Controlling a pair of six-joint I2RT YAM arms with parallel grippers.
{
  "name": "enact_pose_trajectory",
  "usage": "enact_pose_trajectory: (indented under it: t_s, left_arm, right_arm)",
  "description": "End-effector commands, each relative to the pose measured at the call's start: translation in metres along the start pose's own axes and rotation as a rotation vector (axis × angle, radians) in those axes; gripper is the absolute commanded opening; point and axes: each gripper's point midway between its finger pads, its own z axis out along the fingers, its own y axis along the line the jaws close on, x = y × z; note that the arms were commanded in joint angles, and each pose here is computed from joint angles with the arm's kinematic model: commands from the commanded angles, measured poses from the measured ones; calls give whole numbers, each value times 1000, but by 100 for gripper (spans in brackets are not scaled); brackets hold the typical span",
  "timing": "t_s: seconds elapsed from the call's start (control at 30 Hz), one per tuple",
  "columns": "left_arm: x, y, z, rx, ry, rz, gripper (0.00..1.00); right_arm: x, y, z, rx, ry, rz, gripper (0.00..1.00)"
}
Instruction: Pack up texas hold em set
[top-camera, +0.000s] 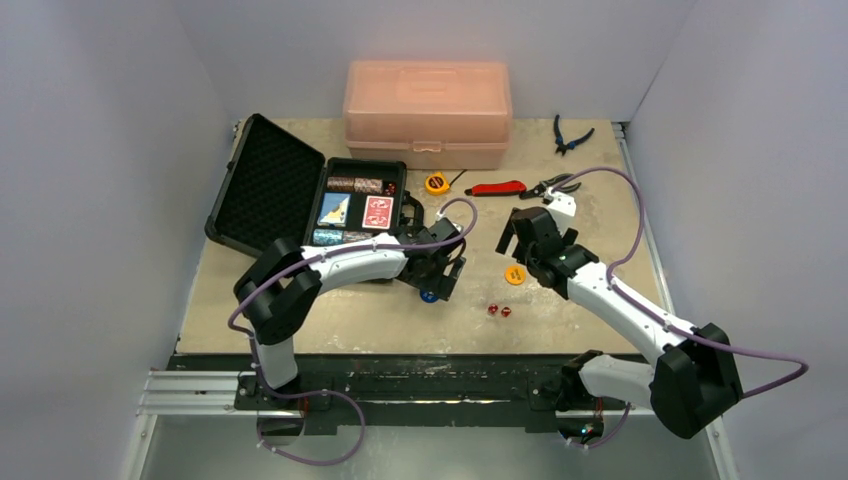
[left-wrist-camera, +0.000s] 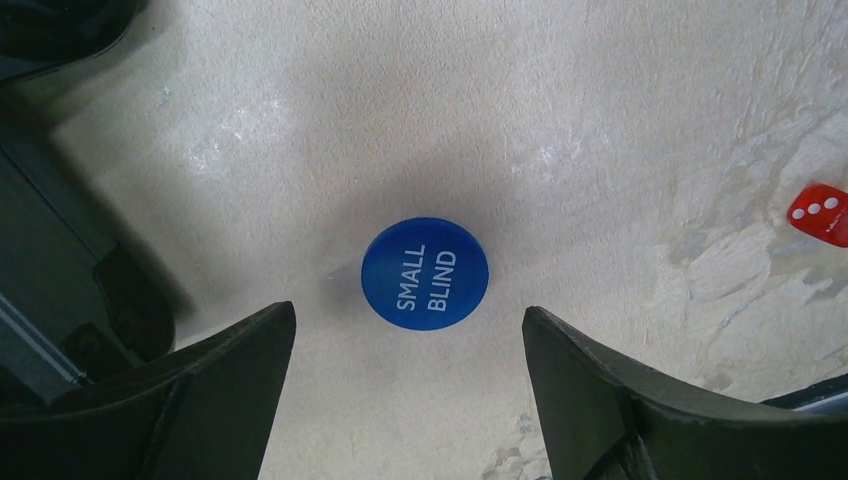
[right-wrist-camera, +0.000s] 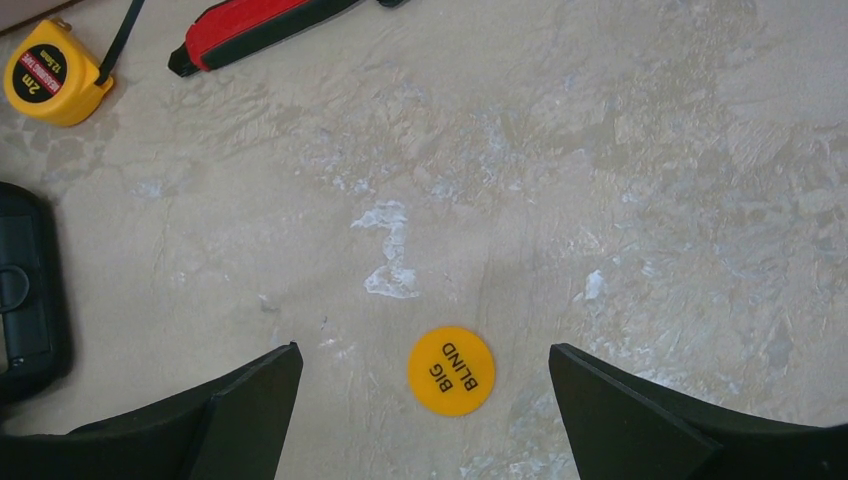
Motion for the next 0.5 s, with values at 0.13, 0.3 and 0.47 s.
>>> enact_pose_trajectory:
  t_s: [0.13, 0.3, 0.47]
  left_arm:
    - [-10, -13, 14, 23, -40, -28, 81]
    - [-5, -14, 20, 1, -32, -15, 77]
    - [0, -10, 24, -48, -17, -11, 72]
  right_arm:
    - [-10, -3, -1, -3, -43, -12, 99]
    - [-9, -2, 1, -5, -41, -19, 99]
    - [-8, -3, 2, -4, -39, -20, 99]
